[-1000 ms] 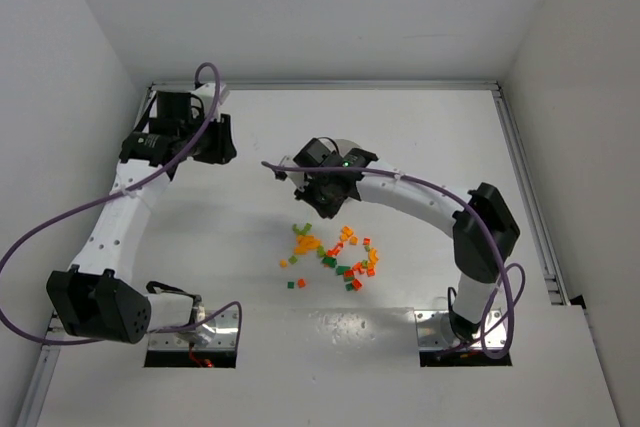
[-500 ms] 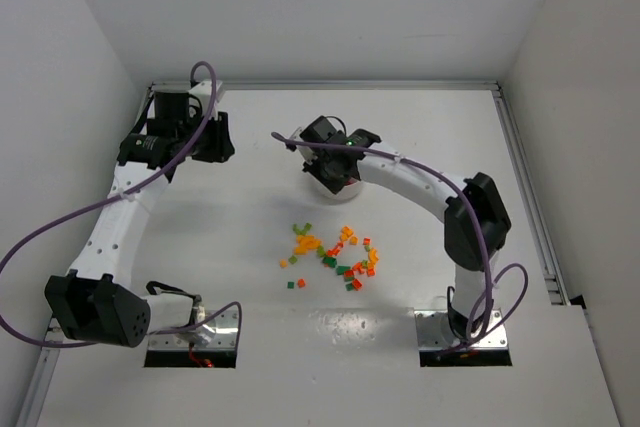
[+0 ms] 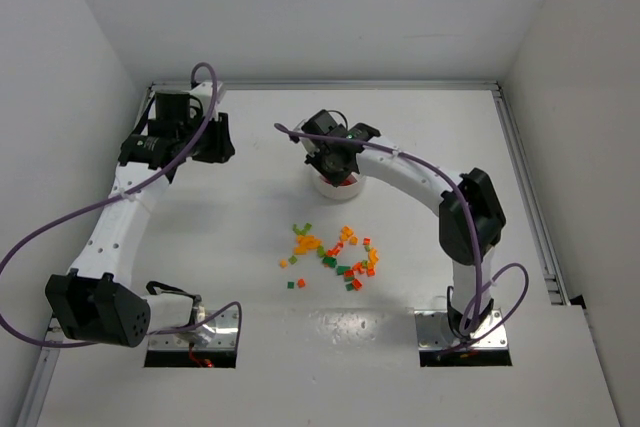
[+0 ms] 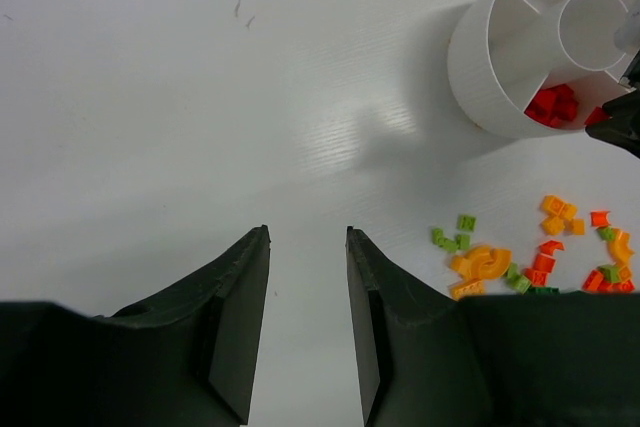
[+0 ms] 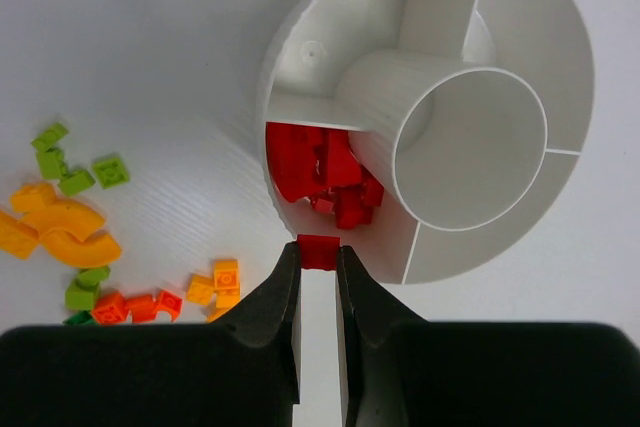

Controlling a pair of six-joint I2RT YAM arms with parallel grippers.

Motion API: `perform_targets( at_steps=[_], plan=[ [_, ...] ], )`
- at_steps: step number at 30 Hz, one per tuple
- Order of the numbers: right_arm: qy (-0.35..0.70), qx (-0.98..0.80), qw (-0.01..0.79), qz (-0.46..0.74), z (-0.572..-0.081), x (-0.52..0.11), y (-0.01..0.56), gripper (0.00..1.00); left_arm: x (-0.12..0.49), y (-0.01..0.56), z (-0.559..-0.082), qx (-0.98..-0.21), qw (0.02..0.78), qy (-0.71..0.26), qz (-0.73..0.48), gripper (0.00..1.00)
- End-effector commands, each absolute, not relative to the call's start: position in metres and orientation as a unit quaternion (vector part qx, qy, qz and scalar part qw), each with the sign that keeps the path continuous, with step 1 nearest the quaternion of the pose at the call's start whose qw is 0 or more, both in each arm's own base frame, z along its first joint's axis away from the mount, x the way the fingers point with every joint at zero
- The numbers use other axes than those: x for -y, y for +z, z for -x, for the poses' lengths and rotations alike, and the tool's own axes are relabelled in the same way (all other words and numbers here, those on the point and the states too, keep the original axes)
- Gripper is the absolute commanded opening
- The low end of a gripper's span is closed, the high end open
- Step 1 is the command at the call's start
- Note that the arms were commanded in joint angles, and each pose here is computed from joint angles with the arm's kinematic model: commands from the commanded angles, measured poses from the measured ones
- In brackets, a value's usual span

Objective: Sort the legos into containers by color

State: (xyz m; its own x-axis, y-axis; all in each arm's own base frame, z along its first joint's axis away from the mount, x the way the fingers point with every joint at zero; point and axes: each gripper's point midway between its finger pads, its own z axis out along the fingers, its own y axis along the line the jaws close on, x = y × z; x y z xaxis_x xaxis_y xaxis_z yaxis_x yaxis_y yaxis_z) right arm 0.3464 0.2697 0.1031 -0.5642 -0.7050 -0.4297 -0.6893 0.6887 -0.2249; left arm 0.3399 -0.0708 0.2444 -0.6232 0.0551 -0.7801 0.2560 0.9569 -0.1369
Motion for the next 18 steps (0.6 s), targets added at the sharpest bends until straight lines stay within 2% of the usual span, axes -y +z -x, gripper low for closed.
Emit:
perform_targets(
  at_steps=[1, 13, 16, 18],
  plan=[
    [-0.019, -0.885, 0.271, 0.377, -0.359, -0.273, 0.112, 0.00, 0.073, 0.250, -0.343, -0.887, 0.438, -0.122, -0.085, 0.42],
    [-0.026, -0.889, 0.272, 0.368, -0.370, -0.270, 0.110, 0.02, 0.073, 0.246, -0.342, -0.889, 0.434, -0.122, -0.085, 0.45],
    [-0.025, -0.890, 0.272, 0.364, -0.370, -0.270, 0.110, 0.09, 0.075, 0.246, -0.342, -0.889, 0.434, -0.119, -0.087, 0.50],
    [-0.029, -0.891, 0.273, 0.363, -0.371, -0.269, 0.110, 0.21, 0.074, 0.245, -0.342, -0.889, 0.434, -0.115, -0.085, 0.54]
  ],
)
